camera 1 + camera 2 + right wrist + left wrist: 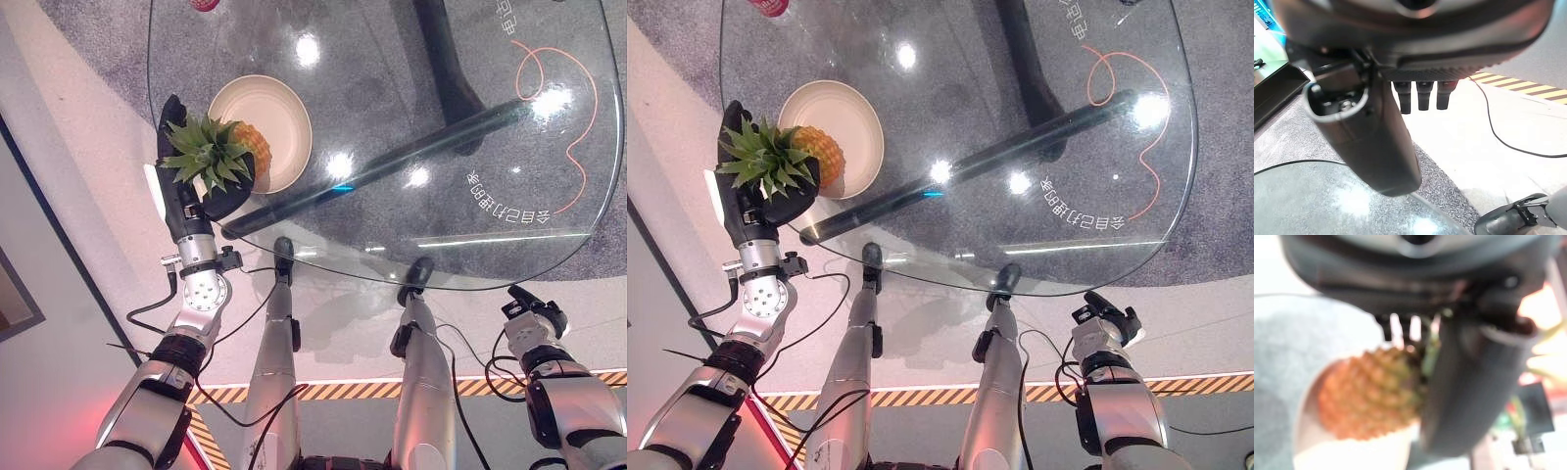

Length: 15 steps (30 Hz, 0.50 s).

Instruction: Pick up the fruit to the plate

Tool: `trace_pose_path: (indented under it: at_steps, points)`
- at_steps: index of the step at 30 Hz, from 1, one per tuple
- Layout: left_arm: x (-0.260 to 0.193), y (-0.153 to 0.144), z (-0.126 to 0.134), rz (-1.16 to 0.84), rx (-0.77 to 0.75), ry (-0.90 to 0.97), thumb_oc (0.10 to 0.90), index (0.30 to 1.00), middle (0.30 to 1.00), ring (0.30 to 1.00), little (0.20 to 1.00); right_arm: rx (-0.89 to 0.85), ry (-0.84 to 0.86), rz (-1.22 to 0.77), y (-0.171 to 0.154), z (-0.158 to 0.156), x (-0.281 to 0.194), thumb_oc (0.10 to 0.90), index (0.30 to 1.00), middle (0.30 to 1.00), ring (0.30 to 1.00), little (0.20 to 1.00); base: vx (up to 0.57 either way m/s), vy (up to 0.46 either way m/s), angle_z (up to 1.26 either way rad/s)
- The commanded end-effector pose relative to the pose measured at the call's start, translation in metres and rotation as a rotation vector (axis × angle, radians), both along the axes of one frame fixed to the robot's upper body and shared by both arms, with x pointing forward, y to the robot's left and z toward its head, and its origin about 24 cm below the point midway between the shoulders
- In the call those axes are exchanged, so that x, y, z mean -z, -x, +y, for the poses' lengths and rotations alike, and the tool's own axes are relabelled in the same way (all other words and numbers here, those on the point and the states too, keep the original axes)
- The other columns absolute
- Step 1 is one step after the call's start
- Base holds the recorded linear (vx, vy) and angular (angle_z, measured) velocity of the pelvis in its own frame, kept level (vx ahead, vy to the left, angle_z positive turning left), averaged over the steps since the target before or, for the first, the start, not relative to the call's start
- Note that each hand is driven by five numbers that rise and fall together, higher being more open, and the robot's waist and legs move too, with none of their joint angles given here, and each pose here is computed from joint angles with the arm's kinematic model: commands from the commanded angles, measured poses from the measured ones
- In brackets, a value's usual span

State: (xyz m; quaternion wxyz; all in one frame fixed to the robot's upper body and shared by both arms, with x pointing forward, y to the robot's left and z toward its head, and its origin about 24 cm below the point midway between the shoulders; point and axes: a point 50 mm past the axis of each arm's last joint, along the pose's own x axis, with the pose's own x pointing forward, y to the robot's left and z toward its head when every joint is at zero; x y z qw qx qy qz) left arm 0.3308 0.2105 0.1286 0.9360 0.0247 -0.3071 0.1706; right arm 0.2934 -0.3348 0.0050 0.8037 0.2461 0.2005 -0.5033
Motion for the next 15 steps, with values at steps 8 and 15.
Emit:
trace_pose_path:
  at_steps: [8,15]
  points:
    - [-0.0082,0.0022,0.0124,-0.05,-0.039,0.036,0.8,0.9,0.9,0.9,0.9,0.099,0.107,-0.024,0.0206,-0.0407,-0.0156,0.8,0.9,0.9,0.9,0.9,0.0,0.0,0.0]
    - [-0.0061,0.0028,0.013,-0.036,-0.044,-0.003,0.8,0.9,0.9,0.9,0.9,0.103,0.115,-0.025,0.0214,-0.0444,-0.0187,0.8,0.9,0.9,0.9,0.9,0.0,0.0,0.0]
